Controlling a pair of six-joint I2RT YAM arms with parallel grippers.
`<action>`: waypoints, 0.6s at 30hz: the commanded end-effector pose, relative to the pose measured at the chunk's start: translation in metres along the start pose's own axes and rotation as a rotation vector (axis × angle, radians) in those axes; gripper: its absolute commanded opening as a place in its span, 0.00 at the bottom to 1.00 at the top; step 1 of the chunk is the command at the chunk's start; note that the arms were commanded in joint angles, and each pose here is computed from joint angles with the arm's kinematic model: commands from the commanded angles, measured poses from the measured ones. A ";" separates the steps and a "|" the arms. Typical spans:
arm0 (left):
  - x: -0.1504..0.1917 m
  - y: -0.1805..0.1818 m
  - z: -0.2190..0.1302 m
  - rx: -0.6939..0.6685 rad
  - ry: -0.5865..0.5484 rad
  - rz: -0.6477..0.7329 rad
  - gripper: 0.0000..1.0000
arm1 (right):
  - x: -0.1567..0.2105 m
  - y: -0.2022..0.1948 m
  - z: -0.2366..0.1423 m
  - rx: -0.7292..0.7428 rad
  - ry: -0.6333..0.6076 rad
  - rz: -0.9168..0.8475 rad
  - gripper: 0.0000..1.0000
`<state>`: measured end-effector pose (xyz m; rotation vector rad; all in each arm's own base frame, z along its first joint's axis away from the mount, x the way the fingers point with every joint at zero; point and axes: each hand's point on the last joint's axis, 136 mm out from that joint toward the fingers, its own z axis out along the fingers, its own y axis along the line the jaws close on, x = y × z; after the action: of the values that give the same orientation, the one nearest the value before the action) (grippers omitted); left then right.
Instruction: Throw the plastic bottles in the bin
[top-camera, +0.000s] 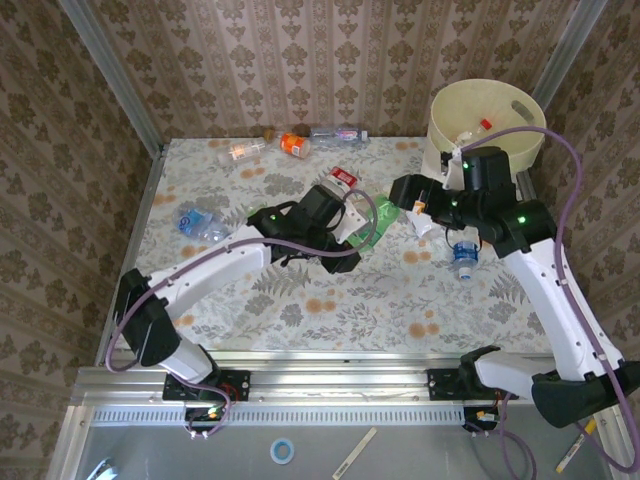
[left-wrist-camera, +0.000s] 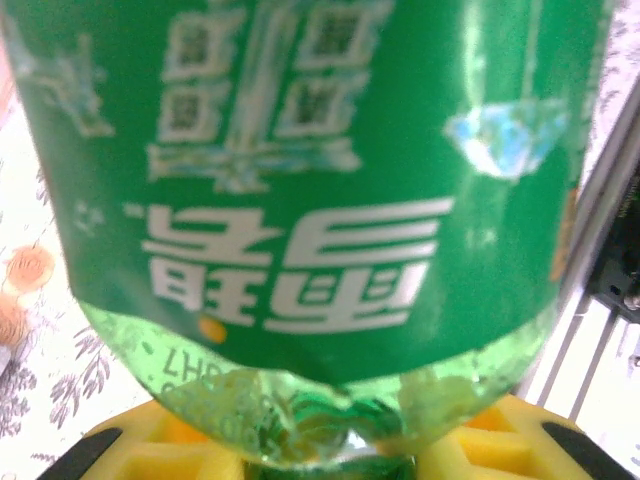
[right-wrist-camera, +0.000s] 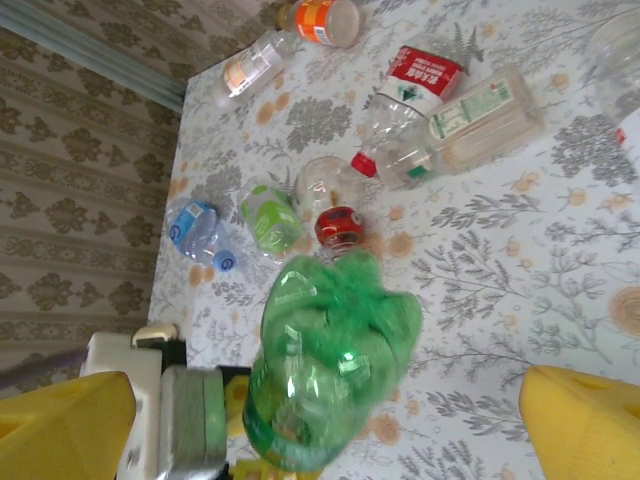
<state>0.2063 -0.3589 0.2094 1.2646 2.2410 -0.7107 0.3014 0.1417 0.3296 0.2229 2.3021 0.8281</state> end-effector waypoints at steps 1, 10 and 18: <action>-0.010 -0.018 -0.008 0.043 -0.063 0.100 0.28 | 0.004 0.009 0.008 -0.048 0.019 0.031 1.00; -0.017 -0.032 -0.021 0.056 -0.122 0.158 0.28 | 0.026 0.010 0.027 -0.048 0.100 0.050 1.00; -0.018 -0.037 -0.026 0.054 -0.143 0.184 0.27 | 0.035 0.010 0.033 -0.051 0.125 0.072 0.94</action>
<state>0.1839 -0.3689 0.2397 1.3497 2.0385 -0.7632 0.2970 0.1720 0.2978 0.2386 2.4016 0.9163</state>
